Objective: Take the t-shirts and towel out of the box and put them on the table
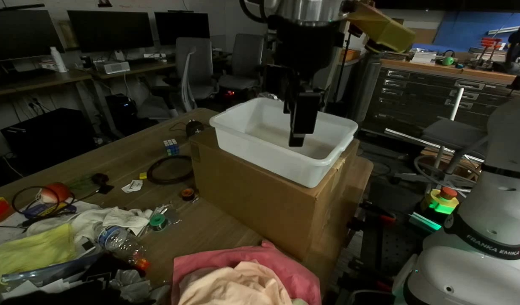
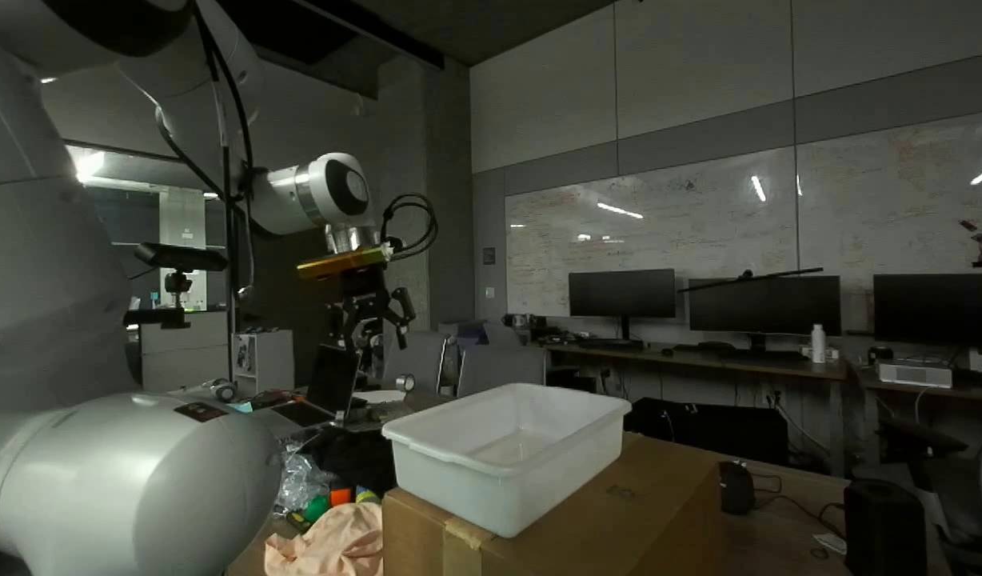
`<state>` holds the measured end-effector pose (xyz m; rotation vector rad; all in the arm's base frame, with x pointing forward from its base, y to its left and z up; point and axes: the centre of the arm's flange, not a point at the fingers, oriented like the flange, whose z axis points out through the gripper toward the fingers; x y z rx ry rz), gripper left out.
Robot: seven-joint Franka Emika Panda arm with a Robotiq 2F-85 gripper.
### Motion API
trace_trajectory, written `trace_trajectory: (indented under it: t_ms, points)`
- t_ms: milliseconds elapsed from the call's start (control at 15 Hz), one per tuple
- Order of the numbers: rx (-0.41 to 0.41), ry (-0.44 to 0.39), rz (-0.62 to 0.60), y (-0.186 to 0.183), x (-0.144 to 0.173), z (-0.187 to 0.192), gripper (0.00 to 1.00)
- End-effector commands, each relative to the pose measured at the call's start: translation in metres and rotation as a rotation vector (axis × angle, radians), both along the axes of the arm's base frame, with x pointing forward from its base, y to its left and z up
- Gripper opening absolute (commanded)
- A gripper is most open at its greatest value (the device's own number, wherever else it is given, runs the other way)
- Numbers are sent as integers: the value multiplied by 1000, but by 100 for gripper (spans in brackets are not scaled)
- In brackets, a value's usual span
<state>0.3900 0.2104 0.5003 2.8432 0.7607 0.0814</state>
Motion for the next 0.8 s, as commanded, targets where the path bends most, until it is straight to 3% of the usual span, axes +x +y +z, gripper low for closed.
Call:
trace_trajectory:
  t_ms: [0,333,467,733]
  points:
    - [-22,-2,-203,-54,-16,-1,100]
    - [-18,43,-464,-118,-60,-2,100]
    - [7,8,-539,-138,-80,4,100]
    - [62,-143,-641,-165,-108,16,100]
